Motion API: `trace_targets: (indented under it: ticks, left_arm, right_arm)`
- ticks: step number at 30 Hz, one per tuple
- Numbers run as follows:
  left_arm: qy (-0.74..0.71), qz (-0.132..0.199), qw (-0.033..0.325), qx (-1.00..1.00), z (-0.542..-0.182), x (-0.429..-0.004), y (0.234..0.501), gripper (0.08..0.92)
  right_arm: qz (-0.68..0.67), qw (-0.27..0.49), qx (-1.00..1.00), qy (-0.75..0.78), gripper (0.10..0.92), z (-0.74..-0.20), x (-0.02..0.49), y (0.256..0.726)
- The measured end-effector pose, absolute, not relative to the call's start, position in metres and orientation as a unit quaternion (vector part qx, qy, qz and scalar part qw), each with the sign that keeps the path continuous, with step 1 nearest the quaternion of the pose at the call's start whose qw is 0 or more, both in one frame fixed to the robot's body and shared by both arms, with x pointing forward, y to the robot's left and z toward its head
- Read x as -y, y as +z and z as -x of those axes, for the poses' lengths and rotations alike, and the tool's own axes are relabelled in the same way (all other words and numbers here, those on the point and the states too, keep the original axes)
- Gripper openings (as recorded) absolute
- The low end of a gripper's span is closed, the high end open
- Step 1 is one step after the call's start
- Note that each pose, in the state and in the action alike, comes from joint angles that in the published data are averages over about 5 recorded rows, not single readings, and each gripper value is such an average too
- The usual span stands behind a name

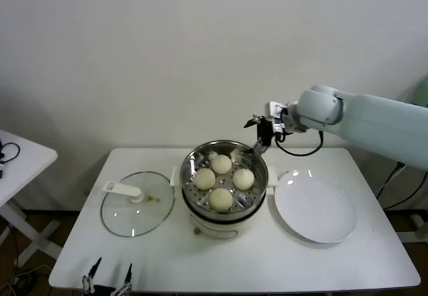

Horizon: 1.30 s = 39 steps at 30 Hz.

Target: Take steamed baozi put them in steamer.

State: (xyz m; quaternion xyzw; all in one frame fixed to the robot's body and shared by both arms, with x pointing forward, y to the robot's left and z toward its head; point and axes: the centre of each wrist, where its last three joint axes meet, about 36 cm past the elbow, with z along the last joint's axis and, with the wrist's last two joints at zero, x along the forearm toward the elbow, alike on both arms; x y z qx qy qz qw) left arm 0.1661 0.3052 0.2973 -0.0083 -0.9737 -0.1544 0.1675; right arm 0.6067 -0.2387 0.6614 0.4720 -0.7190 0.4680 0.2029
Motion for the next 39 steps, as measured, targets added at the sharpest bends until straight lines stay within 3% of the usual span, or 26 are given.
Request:
trace_targets:
  ticks: [23,31,39]
  left_arm:
    - [-0.147,0.014,0.159,0.976,-0.174,-0.302,0.297,0.823]
    - [-0.144,0.011,0.157,0.977,-0.176,-0.302,0.295,0.823]
    - [-0.140,0.005,0.154,0.978,-0.178,-0.304,0.294,0.823]
  right_arm:
    - [-0.315,-0.003,0.920,0.231,0.823,-0.466,0.313,0.577]
    - [-0.261,-0.036,0.957,0.123,0.823,-0.410,0.338,0.508]
    - [-0.199,0.001,0.980,0.017,0.823,-0.321,0.344,0.418]
